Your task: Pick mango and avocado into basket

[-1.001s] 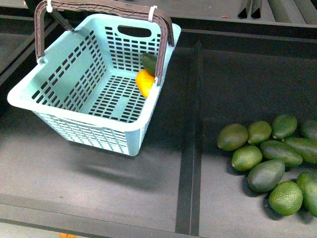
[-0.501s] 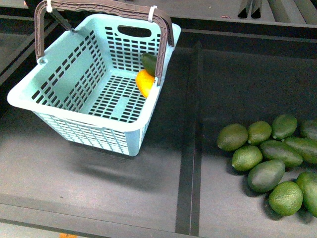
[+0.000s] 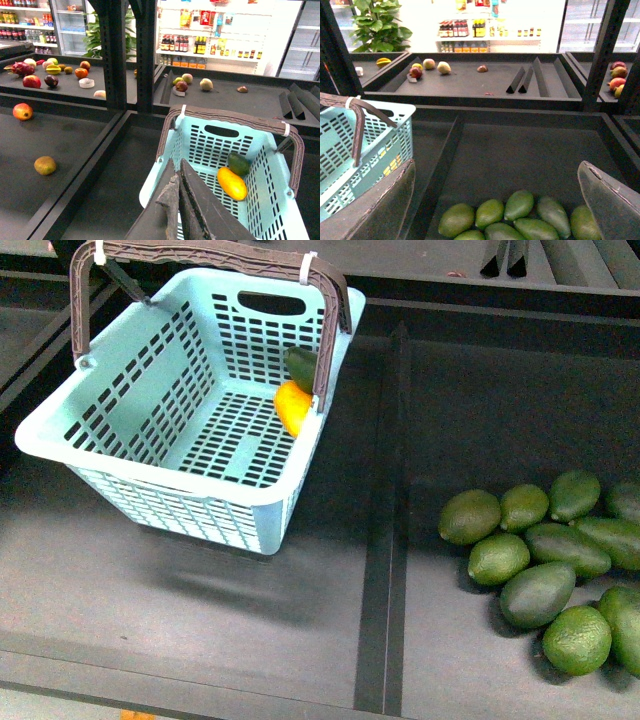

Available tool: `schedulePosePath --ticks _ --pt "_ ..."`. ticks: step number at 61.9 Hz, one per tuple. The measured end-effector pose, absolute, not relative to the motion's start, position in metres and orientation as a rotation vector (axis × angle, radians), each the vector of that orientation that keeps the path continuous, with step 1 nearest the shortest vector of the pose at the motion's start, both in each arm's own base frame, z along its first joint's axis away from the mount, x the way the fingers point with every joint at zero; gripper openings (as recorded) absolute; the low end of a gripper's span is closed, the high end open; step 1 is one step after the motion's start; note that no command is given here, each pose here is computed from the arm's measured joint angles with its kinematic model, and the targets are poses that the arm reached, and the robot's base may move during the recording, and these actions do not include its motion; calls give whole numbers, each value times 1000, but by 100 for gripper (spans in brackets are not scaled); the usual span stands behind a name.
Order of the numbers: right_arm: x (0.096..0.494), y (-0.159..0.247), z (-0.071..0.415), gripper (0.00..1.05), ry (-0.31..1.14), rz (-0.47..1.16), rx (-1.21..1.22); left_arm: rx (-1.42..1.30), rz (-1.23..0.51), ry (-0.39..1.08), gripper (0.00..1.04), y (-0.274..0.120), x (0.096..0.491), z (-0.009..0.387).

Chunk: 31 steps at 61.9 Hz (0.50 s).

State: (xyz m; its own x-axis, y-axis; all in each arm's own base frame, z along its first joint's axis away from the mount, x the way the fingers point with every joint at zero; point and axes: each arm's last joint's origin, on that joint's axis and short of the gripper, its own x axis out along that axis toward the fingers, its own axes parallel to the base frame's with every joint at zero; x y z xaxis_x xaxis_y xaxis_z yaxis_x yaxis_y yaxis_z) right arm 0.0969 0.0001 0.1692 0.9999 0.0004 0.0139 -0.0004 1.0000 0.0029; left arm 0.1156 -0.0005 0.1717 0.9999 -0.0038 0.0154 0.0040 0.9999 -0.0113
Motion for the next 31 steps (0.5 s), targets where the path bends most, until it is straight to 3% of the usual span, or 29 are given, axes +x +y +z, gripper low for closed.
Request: schedulePosePath --ticks 31 --pt "97 0 169 96 -14 0 3 -11 -3 -11 2 0 97 168"
